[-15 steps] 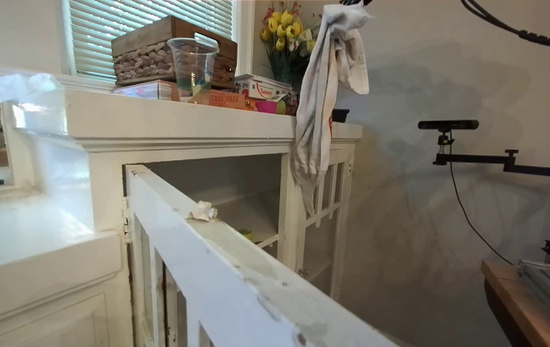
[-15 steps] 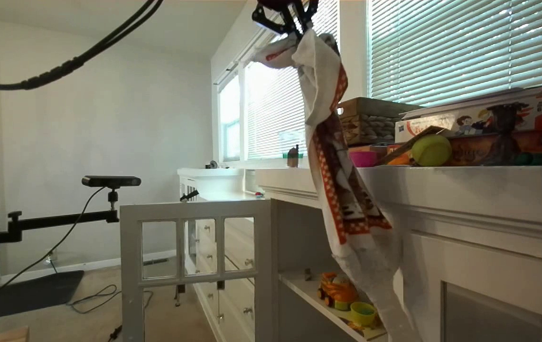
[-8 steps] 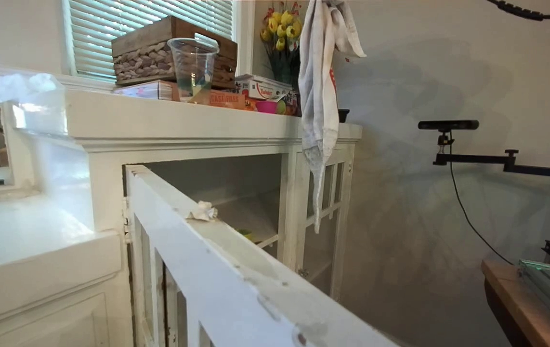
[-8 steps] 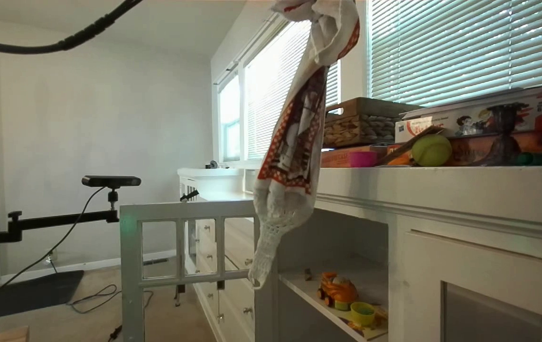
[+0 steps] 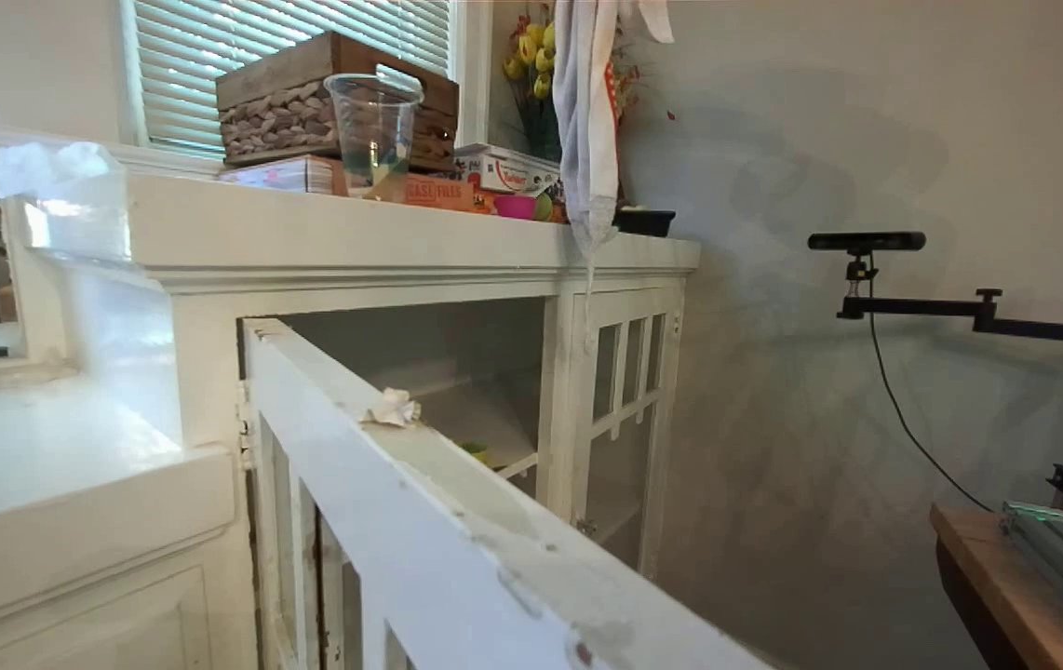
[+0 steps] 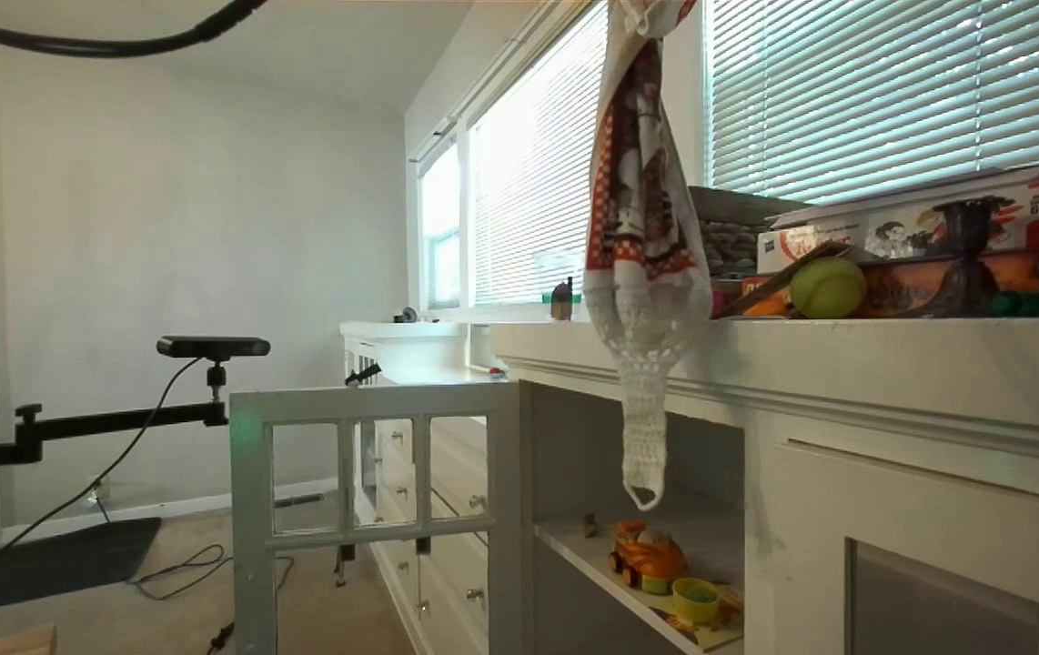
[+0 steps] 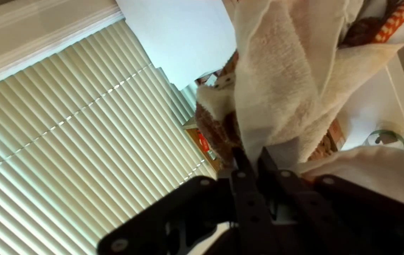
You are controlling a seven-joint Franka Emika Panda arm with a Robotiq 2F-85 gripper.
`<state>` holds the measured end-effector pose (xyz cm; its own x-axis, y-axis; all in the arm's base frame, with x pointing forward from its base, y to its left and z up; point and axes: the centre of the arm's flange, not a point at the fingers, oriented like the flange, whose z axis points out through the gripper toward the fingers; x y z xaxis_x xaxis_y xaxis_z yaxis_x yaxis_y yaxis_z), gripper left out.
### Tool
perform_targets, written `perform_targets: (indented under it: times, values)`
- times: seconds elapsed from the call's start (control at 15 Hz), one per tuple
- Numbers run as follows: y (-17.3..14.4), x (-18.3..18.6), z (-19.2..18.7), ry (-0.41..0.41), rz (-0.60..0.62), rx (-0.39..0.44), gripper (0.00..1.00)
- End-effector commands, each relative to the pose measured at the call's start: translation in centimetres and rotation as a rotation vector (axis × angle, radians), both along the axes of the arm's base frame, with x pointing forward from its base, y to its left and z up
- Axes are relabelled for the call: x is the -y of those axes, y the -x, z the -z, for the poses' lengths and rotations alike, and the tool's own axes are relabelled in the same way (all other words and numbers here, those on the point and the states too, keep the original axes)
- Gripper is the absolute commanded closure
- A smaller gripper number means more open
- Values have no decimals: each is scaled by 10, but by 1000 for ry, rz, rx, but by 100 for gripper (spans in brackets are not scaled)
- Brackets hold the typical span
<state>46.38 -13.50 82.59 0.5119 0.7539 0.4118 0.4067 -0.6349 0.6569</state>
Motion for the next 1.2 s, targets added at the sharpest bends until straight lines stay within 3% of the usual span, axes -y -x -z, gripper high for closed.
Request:
perform_targets:
  times: [0.0, 0.67, 1.13]
  values:
    - [-12, -6, -48, -10, 21, 49, 97]
    - [-35, -29, -109, -25, 32, 275, 97]
    - [-82, -39, -104, -52, 14, 435, 97]
